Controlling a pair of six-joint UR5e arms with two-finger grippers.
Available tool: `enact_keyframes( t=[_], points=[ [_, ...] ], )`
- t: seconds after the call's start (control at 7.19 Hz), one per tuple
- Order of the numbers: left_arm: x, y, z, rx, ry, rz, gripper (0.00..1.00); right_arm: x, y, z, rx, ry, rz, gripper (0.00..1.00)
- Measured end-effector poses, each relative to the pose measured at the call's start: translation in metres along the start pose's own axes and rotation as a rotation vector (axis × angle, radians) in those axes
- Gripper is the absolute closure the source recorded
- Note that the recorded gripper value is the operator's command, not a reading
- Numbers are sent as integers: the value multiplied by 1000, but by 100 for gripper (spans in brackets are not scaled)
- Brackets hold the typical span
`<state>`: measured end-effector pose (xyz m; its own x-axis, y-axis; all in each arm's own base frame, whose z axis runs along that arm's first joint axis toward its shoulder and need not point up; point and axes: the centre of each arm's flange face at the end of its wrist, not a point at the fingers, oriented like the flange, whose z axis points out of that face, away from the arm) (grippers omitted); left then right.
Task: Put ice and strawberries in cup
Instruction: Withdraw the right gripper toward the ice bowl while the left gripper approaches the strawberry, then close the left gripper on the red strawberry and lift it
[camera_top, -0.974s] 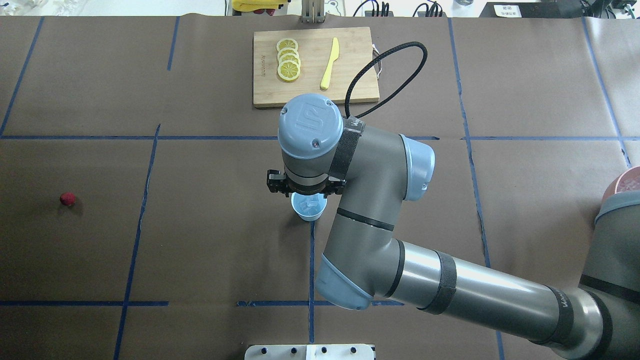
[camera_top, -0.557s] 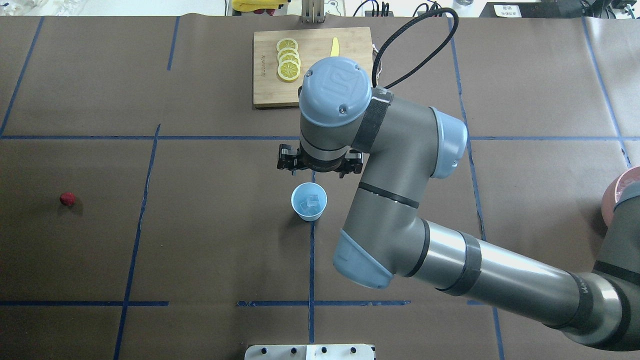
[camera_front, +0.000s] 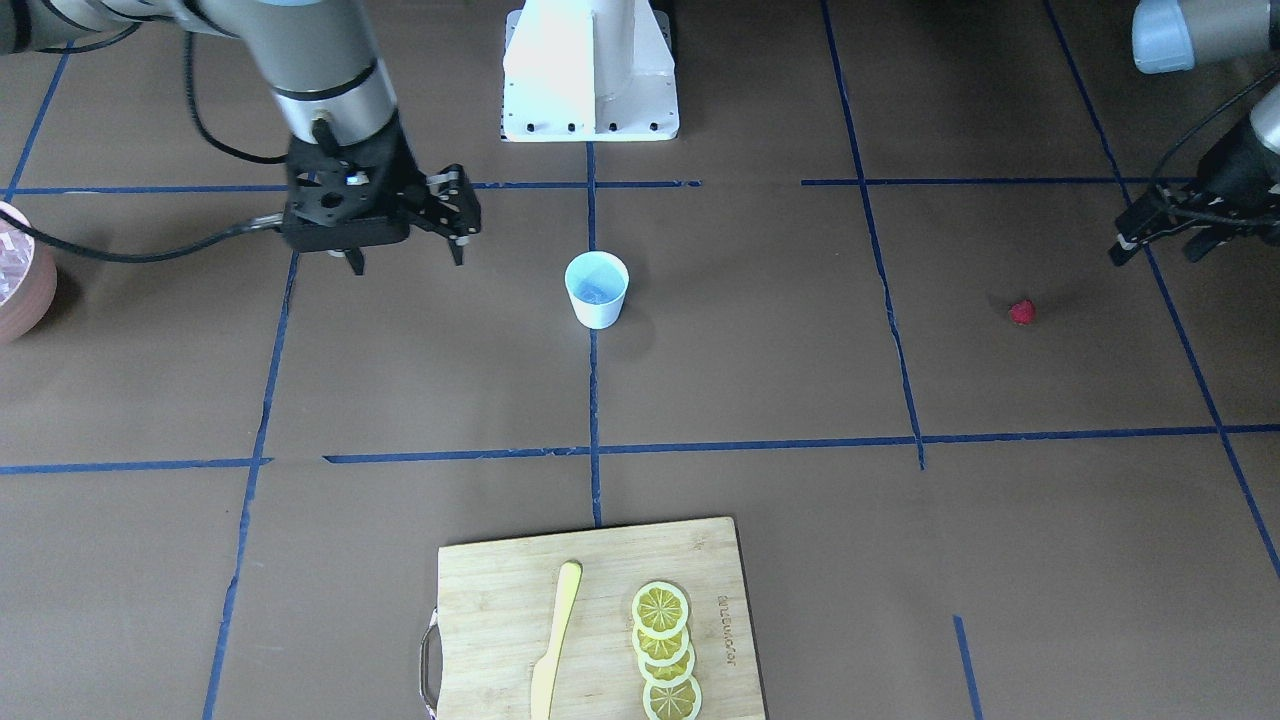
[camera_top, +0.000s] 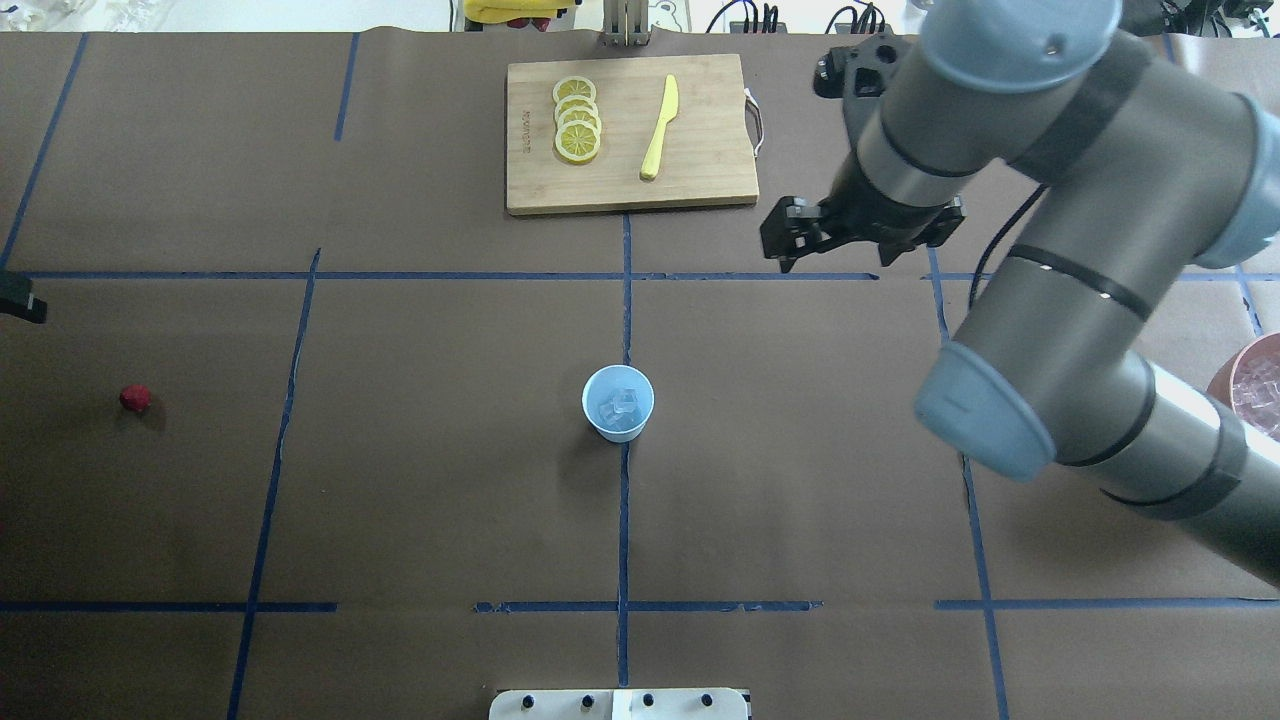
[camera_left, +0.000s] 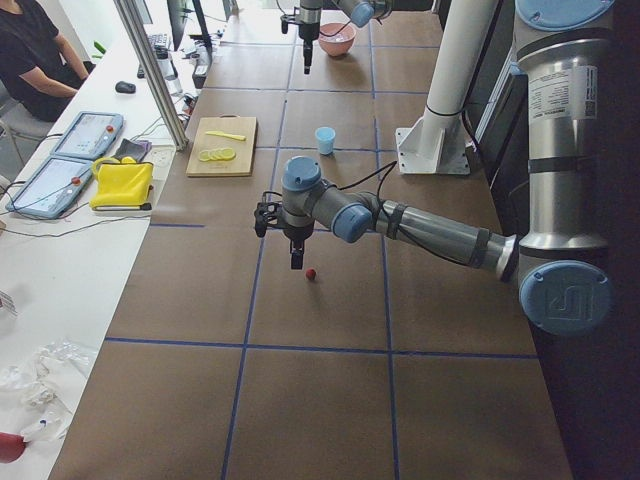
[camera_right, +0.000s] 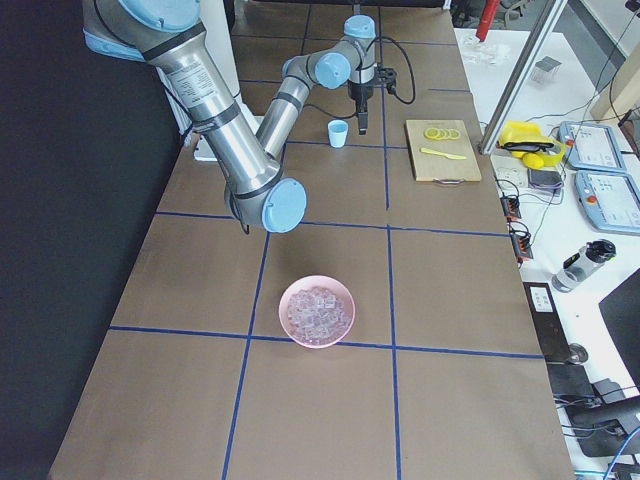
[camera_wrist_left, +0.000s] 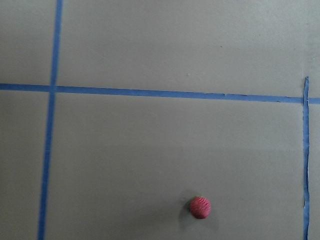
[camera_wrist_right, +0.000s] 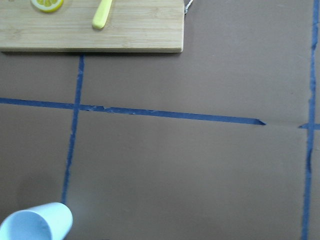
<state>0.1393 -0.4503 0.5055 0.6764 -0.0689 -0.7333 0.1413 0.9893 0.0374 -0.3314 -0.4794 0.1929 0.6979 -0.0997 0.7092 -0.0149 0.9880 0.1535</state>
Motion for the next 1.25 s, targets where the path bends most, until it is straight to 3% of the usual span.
enact_keyframes(
  t=[0.56,0.97,1.25],
  points=[
    [26,36,113,71,4,-54,1,171,-5,-20,-19,61,-120,1],
    [21,44,134,61,-1,-62,3,243,-4,-25,-41,79,-150,1],
    [18,47,142,48,-13,-64,14,250,-4,-26,-43,80,-144,1]
  ],
)
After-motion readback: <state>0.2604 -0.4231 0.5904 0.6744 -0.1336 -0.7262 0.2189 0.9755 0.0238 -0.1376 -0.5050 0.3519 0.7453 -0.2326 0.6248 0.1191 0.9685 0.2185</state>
